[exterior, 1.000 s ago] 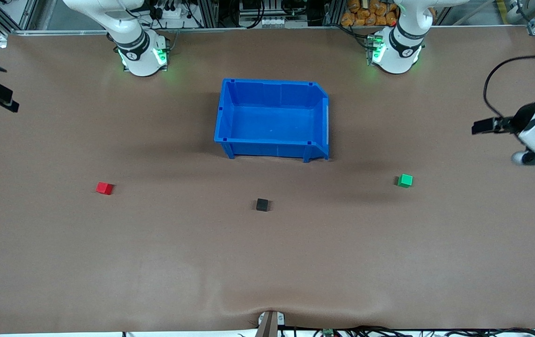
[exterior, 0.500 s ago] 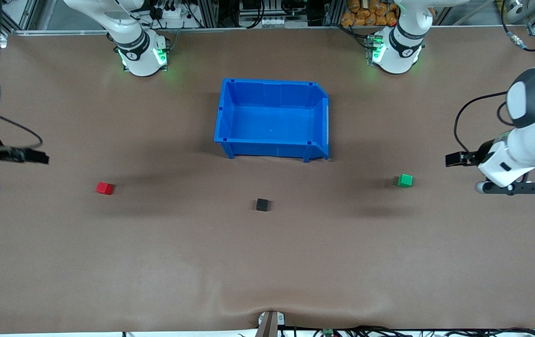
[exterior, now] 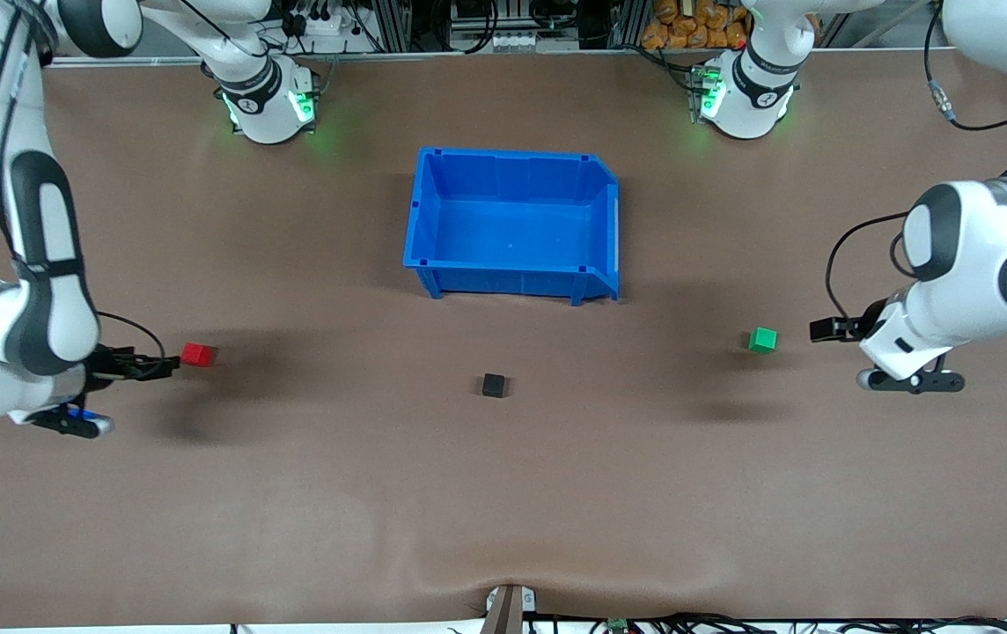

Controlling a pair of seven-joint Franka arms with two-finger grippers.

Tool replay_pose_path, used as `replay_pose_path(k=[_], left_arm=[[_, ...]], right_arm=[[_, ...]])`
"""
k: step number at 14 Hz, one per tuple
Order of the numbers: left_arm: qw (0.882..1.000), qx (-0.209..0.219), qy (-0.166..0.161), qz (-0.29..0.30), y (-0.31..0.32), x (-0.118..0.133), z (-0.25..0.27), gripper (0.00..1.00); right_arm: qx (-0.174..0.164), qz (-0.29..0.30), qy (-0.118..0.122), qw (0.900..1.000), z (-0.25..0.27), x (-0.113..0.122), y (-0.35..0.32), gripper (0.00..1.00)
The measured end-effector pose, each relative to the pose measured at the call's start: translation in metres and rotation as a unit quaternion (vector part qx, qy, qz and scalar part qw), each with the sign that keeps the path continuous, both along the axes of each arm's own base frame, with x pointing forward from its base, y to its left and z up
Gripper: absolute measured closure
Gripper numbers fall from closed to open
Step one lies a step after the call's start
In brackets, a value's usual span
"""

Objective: Attach green and red cubes to black cube
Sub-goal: 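Reach the right gripper to the red cube while the left gripper reaches the green cube, then close the right gripper on the red cube while the left gripper grasps green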

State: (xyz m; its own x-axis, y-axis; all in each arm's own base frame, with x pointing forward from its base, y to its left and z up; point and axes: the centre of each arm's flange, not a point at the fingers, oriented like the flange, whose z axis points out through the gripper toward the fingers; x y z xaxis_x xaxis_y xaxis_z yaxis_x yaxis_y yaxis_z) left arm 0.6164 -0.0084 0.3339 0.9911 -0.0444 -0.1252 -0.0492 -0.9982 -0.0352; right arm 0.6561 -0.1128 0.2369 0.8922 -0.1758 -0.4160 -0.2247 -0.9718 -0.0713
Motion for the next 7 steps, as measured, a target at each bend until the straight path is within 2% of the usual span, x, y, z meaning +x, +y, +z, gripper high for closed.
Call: replay_pose_path(k=[2,5,6,7], left_arm=[[1.000,-0.005,-0.011,-0.010,-0.011,-0.005,-0.028,0.00],[0.999,-0.017,-0.043,-0.024,-0.036,-0.028,-0.079,0.00],[0.998,-0.021,-0.047,-0.024,-0.045,-0.035,-0.095,0.00],[0.998,-0.024,-0.046,-0.024,-0.054,-0.041,-0.108,0.00]], right_arm=[[-0.006,-0.002,-0.010,1.000,-0.027,-0.001,-0.001,0.00],[-0.011,-0.002,-0.024,1.000,-0.054,-0.009,0.007,0.00],[-0.010,0.001,-0.021,1.000,-0.059,-0.011,0.012,0.07],[-0.009,0.003,-0.016,1.000,-0.063,-0.014,0.015,0.20]])
